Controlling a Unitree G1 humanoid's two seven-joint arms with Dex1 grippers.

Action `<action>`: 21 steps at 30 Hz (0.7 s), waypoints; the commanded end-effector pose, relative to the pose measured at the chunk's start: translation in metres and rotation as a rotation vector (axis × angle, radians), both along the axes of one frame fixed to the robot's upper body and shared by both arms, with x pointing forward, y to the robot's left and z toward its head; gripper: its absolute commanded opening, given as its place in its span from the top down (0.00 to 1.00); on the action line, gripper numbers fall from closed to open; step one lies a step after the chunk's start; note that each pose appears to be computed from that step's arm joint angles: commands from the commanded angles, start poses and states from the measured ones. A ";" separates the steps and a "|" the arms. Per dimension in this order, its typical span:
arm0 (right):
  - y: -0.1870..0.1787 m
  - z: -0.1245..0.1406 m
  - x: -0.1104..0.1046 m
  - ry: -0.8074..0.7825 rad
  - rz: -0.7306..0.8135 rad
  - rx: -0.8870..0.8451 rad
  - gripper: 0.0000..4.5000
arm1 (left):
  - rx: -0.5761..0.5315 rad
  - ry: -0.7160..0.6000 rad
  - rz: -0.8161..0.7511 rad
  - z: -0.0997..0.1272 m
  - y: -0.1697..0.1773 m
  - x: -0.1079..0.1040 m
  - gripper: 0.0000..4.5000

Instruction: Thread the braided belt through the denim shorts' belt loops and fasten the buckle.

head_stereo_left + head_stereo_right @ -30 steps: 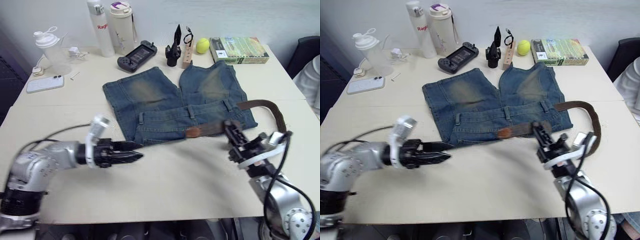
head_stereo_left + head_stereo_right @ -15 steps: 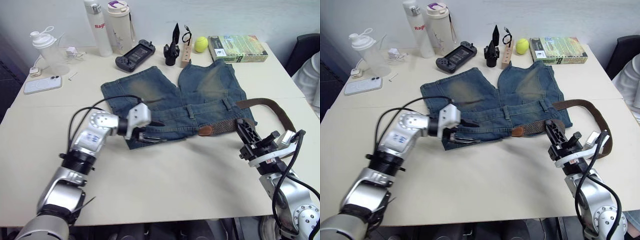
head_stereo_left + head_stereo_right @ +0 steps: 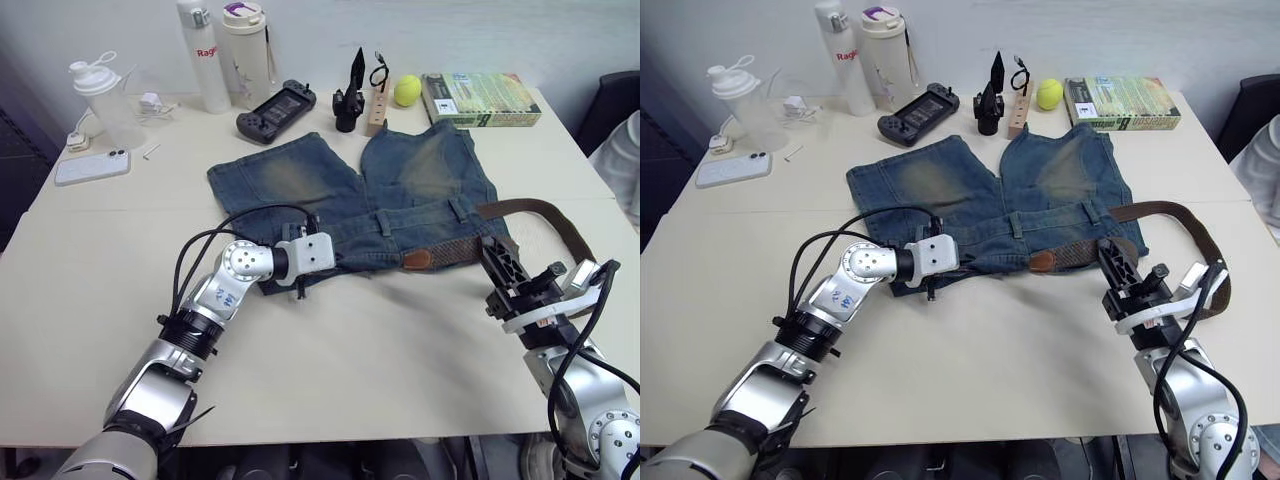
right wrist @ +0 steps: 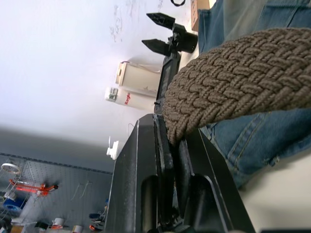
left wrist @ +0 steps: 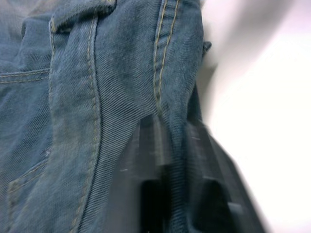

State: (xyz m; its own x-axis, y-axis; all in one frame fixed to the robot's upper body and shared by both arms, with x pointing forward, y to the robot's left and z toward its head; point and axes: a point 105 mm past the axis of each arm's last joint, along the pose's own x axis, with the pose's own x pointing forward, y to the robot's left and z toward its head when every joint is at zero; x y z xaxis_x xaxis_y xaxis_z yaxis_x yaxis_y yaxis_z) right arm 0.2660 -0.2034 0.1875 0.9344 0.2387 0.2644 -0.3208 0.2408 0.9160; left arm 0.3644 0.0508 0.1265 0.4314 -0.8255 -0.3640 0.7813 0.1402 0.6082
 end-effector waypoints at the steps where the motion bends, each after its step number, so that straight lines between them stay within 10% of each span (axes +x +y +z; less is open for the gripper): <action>1: 0.000 0.015 -0.003 -0.062 -0.016 -0.014 1.00 | 0.021 -0.067 -0.003 0.007 0.019 -0.006 1.00; 13: -0.007 0.024 -0.010 -0.078 -0.028 -0.045 1.00 | 0.042 0.070 -0.012 -0.008 0.110 -0.080 1.00; 19: -0.005 0.024 -0.009 -0.065 -0.007 -0.064 1.00 | 0.005 0.099 0.013 -0.012 0.110 -0.085 1.00; 21: -0.006 0.025 -0.007 -0.060 -0.008 -0.069 1.00 | -0.034 0.119 0.016 -0.008 0.108 -0.085 0.78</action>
